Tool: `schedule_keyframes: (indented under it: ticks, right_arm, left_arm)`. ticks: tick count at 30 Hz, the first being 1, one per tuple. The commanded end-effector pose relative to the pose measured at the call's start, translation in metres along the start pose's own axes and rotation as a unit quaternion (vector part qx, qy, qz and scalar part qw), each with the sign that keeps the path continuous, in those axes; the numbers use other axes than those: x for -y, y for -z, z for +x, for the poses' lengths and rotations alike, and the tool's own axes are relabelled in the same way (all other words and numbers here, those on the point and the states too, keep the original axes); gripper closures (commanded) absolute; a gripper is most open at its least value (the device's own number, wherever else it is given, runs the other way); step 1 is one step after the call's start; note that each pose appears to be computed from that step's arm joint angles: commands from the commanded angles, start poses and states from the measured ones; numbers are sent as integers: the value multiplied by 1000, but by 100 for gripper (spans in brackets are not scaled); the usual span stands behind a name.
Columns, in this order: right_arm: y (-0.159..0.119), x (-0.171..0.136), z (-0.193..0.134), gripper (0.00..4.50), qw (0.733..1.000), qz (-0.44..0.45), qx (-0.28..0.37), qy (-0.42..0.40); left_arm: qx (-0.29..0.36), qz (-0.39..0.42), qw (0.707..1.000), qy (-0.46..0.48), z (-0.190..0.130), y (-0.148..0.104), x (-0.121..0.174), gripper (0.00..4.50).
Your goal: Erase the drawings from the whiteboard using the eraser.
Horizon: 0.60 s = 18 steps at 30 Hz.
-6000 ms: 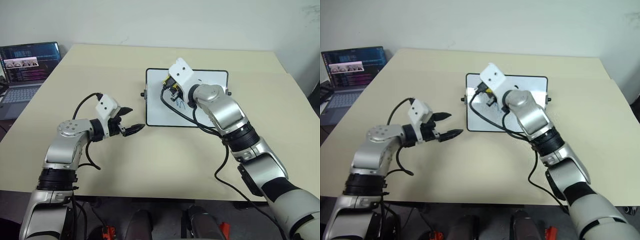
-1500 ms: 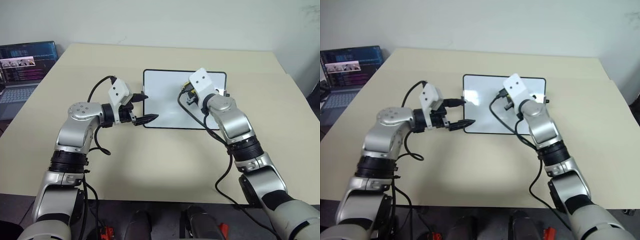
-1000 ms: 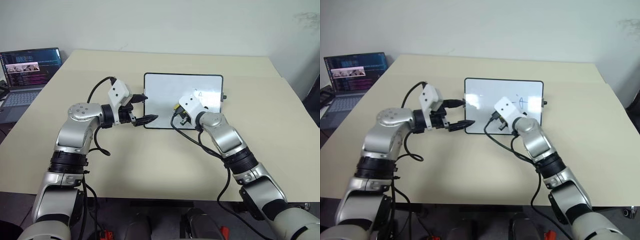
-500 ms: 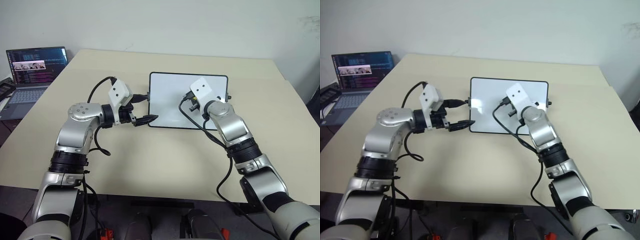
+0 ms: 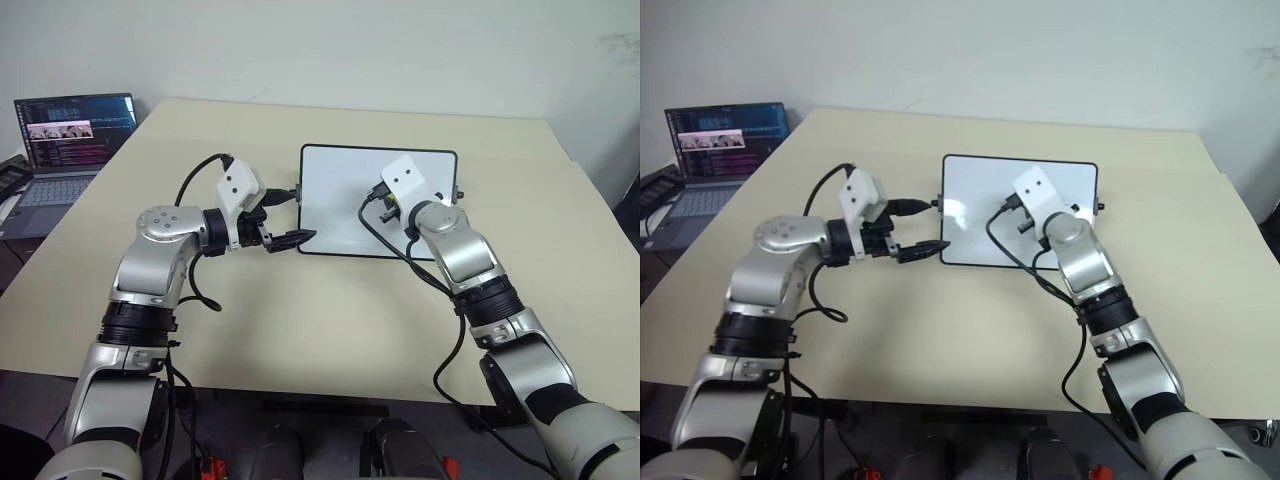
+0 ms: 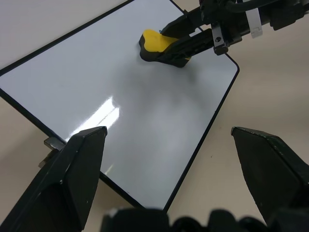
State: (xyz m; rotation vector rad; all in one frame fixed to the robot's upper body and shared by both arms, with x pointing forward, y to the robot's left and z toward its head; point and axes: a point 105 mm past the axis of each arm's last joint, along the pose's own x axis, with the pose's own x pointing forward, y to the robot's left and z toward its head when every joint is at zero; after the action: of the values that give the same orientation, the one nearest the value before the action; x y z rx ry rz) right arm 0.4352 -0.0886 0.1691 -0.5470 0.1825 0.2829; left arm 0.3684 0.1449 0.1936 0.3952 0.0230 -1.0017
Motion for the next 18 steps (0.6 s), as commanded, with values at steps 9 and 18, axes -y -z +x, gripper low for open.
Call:
schedule_keyframes:
  ticks: [9, 18]
  right_arm:
    - [45, 29, 0, 352, 994, 2, -90, 58]
    - [44, -19, -3, 352, 994, -33, -93, -53]
  left_arm:
    - [15, 27, 1000, -3, 1, -14, -5, 0]
    - [17, 27, 999, -3, 1, -14, -4, 0]
